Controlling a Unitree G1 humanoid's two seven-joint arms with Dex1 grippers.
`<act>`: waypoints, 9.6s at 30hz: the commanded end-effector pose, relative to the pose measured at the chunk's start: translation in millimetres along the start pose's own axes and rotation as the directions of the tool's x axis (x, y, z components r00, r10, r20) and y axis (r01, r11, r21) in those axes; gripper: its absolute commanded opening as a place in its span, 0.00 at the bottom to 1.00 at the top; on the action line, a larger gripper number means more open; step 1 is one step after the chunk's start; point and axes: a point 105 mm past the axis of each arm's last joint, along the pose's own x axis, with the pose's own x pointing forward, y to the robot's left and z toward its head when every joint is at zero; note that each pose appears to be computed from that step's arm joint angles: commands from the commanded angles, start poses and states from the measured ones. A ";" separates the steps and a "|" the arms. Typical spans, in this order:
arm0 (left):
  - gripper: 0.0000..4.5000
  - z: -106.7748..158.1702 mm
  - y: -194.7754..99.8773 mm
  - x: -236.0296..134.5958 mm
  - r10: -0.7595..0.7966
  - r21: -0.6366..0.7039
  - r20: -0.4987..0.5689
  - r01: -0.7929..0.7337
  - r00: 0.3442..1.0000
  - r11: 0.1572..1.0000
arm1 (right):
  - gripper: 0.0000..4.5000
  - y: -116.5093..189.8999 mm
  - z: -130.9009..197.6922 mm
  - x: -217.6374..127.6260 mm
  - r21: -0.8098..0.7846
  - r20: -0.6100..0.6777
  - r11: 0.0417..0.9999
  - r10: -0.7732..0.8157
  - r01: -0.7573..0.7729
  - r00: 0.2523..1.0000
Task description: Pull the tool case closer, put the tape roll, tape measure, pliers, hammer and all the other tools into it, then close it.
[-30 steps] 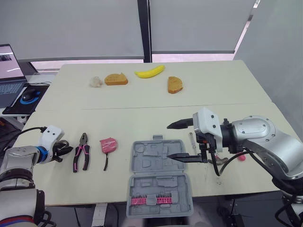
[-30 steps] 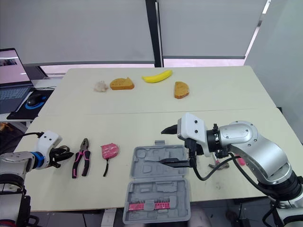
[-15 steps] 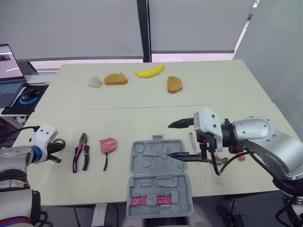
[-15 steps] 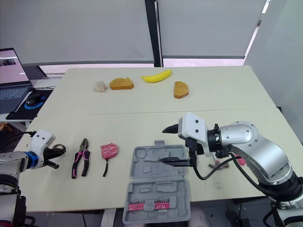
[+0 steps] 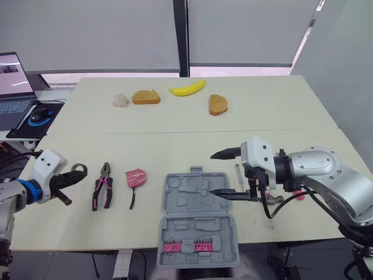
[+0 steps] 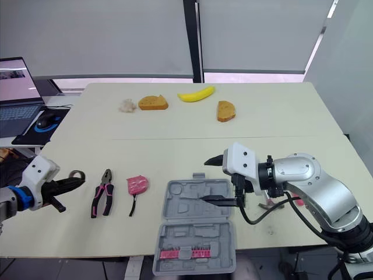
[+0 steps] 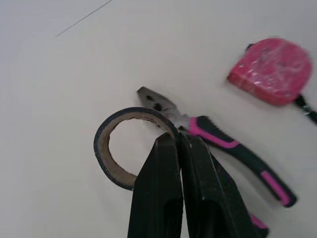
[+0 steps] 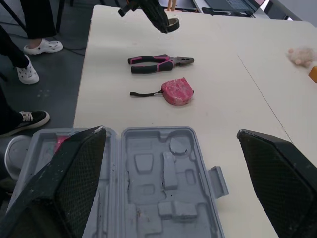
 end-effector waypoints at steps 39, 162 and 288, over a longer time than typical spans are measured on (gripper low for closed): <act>0.00 43.8 -139.2 125.0 -0.524 0.002 0.005 0.524 0.852 0.852 | 1.00 23.6 -30.8 1.8 0.048 -0.147 0.986 -0.151 0.159 0.978; 0.99 -100.4 -38.2 -84.0 0.232 -0.340 -0.045 -0.233 0.972 0.911 | 1.00 71.0 -144.9 -178.3 0.197 -0.423 0.666 -0.604 0.719 0.675; 0.01 -69.1 -146.2 39.1 0.232 -0.268 -0.086 -0.247 0.969 0.931 | 1.00 15.0 -21.8 -31.3 0.025 -0.017 0.991 0.131 -0.131 0.991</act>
